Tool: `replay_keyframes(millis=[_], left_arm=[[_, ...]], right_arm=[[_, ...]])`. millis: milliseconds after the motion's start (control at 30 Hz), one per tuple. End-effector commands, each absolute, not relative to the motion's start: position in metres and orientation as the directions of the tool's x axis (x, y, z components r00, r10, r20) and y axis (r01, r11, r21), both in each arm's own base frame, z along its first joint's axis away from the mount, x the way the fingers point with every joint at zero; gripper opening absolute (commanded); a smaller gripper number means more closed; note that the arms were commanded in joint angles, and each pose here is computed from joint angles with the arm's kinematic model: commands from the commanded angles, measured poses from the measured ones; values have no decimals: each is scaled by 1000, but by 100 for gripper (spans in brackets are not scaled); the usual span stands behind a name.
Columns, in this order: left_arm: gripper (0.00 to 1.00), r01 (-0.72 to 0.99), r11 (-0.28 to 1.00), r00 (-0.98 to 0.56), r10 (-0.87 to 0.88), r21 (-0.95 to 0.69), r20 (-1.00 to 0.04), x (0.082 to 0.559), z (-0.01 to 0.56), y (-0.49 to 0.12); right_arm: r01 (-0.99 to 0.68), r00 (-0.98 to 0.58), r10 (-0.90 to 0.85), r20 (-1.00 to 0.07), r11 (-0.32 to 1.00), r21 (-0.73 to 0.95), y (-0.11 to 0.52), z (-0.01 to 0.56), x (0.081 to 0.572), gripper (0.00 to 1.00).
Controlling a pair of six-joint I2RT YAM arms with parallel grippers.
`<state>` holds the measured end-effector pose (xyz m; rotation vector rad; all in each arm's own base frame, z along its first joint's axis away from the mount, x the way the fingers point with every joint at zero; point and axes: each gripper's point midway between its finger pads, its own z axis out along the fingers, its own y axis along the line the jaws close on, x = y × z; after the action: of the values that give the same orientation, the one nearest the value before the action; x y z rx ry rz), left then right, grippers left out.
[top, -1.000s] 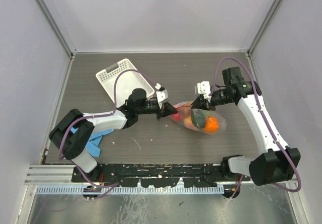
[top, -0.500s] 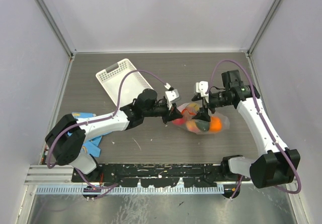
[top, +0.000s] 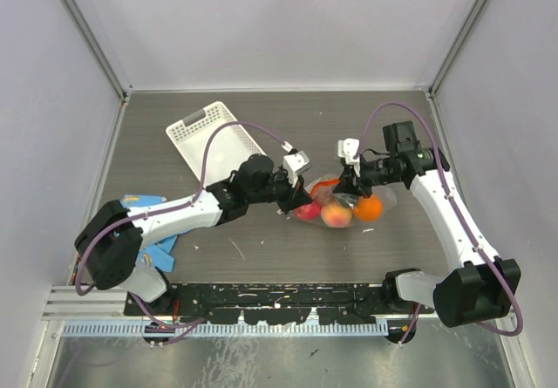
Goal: Open the zip-top bag and remove the fake food
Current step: Adjust the zipper food storage bag at the center of the board.
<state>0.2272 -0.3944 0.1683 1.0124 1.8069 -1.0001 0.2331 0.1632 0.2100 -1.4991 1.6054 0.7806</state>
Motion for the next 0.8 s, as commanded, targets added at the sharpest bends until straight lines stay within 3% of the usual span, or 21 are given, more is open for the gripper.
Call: replay_keyframes(millis=[0,67,167,233,533,767], left_arm=[[0,914,346,-265,118,-210,-957,226,220,-394],[6,925,332,-227,100,-182,-969,222,220,-390],[46,934,330,-167,62,-138,-984,217,215,-379],[58,937,338,-107,50,-84,-993,214,210,-369],[78,884,451,79,112,122,-991,215,181,-320],[99,857,507,74,54,91,-996,213,171,-303]], right_arm=[[-989,71,-449,-891,87,-123,169,243,228,1],[-989,76,-431,-899,82,-122,169,249,226,1],[-991,95,-405,-909,45,-123,171,254,218,1],[-992,110,-389,-915,13,-125,173,254,211,1],[-987,158,-375,-914,-62,-145,175,249,198,1],[-988,153,-381,-912,-78,-133,175,243,197,1]])
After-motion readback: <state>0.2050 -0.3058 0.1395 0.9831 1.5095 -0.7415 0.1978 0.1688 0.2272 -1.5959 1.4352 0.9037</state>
